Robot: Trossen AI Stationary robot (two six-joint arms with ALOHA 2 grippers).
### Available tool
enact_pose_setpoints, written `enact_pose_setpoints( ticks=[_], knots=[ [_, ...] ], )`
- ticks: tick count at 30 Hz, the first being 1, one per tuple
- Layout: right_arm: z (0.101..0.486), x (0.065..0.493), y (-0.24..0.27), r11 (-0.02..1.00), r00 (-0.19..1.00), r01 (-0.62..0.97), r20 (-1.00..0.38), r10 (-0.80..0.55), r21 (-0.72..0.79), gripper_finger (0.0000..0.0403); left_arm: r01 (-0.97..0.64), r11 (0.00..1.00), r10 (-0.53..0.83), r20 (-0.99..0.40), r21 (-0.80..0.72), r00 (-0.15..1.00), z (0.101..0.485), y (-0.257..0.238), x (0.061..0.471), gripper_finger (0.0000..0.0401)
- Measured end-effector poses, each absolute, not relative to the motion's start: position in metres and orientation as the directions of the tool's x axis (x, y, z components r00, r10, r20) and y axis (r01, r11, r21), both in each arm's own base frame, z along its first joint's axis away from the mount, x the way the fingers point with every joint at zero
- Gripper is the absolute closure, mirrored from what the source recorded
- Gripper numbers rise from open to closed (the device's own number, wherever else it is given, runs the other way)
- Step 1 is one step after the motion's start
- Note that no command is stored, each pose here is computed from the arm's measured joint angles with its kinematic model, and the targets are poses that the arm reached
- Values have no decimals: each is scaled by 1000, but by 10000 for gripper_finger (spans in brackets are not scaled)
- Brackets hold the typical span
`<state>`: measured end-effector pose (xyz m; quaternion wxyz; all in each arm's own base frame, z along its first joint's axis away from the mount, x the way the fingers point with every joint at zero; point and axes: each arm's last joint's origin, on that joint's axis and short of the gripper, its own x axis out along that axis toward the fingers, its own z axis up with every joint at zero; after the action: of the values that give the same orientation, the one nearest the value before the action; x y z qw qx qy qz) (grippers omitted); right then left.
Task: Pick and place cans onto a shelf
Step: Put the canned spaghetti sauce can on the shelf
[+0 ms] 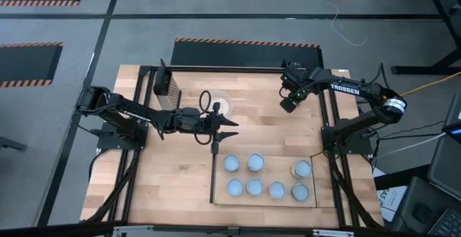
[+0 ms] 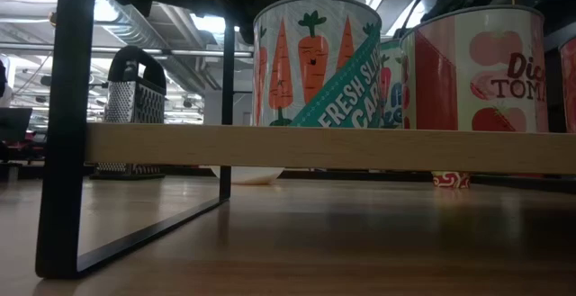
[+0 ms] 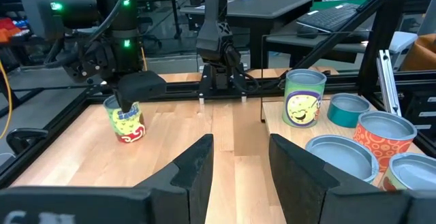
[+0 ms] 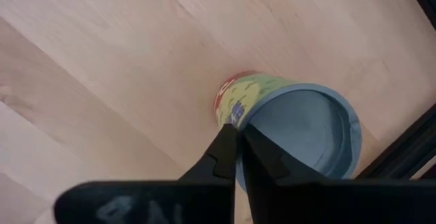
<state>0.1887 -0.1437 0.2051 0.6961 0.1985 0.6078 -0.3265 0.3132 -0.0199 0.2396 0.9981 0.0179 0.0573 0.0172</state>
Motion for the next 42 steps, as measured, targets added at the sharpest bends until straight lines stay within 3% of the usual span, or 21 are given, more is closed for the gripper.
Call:
enact_pose_setpoints(
  ticks=[11, 21, 32, 42],
  knots=[
    [246, 208, -106, 807, 144, 589, -980, -141, -30, 392, -32, 999, 36, -114, 38, 993, 240, -20, 313, 266],
    [281, 234, -21, 907, 266, 411, -964, -19, 95, 391, -33, 999, 37, -114, 38, 993, 240, -20, 313, 266],
    [284, 233, 69, 959, 328, 224, -940, 94, 174, 390, -34, 999, 37, -114, 23, 993, 240, -20, 313, 266],
    [287, 234, 112, 965, 437, 63, -876, 203, 255, 390, -35, 999, 37, -114, 23, 993, 240, -20, 313, 266]
  ],
)
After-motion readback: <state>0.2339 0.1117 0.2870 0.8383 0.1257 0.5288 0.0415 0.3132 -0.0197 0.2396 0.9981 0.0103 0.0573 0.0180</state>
